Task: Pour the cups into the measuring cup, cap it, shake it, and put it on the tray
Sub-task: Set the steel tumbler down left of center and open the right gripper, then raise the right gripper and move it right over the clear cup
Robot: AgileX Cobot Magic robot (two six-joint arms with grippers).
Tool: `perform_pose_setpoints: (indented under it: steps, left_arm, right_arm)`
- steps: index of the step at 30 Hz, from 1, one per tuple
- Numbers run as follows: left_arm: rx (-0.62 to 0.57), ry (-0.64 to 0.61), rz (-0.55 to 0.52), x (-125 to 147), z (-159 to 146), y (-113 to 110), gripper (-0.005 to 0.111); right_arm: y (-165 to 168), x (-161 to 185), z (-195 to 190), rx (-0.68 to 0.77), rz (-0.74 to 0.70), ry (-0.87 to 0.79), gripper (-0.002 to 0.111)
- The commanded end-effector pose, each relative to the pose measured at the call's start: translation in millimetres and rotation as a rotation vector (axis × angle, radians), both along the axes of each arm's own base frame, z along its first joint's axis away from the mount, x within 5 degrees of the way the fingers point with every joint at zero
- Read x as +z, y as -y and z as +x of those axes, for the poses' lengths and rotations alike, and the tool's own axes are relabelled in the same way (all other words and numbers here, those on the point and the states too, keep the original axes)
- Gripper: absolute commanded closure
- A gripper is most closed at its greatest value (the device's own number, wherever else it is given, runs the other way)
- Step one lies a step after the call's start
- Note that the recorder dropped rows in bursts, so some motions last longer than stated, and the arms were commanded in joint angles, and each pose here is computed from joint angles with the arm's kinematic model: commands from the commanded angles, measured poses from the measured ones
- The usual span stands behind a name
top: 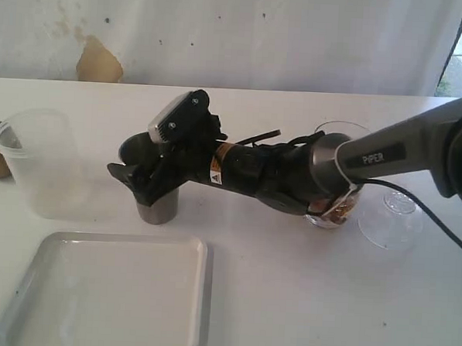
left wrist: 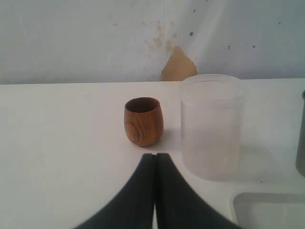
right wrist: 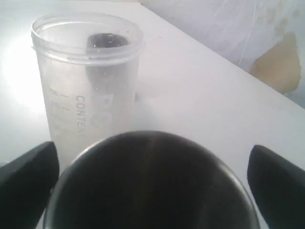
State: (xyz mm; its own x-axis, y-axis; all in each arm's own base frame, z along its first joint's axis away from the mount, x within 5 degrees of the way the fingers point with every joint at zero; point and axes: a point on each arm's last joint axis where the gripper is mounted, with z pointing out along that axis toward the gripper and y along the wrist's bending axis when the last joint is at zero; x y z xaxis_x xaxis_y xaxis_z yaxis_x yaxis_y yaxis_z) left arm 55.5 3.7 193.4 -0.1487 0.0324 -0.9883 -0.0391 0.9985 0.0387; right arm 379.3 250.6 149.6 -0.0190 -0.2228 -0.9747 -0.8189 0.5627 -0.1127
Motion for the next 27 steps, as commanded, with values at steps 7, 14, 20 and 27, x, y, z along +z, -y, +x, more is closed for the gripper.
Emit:
perform_pose_setpoints:
  steps: [7, 14, 20, 27]
  left_arm:
    - [0.005, 0.0, 0.002, -1.5, -0.1, -0.3, 0.107]
    - [0.005, 0.0, 0.002, -1.5, -0.1, -0.3, 0.107]
    - [0.005, 0.0, 0.002, -1.5, -0.1, -0.3, 0.107]
    - [0.005, 0.0, 0.002, -1.5, -0.1, -0.3, 0.107]
  right_arm:
    - [2.7, 26.8, -0.7, -0.026, 0.03, 0.01, 0.003]
    - [5.4, 70.3, -7.9, -0.023, 0.093, 0.071, 0.003]
    - [30.6, 148.9, -26.7, -0.176, 0.076, 0.072, 0.003]
    - [96.7, 216.9, -72.5, -0.583, -0.089, -0.105, 0.017]
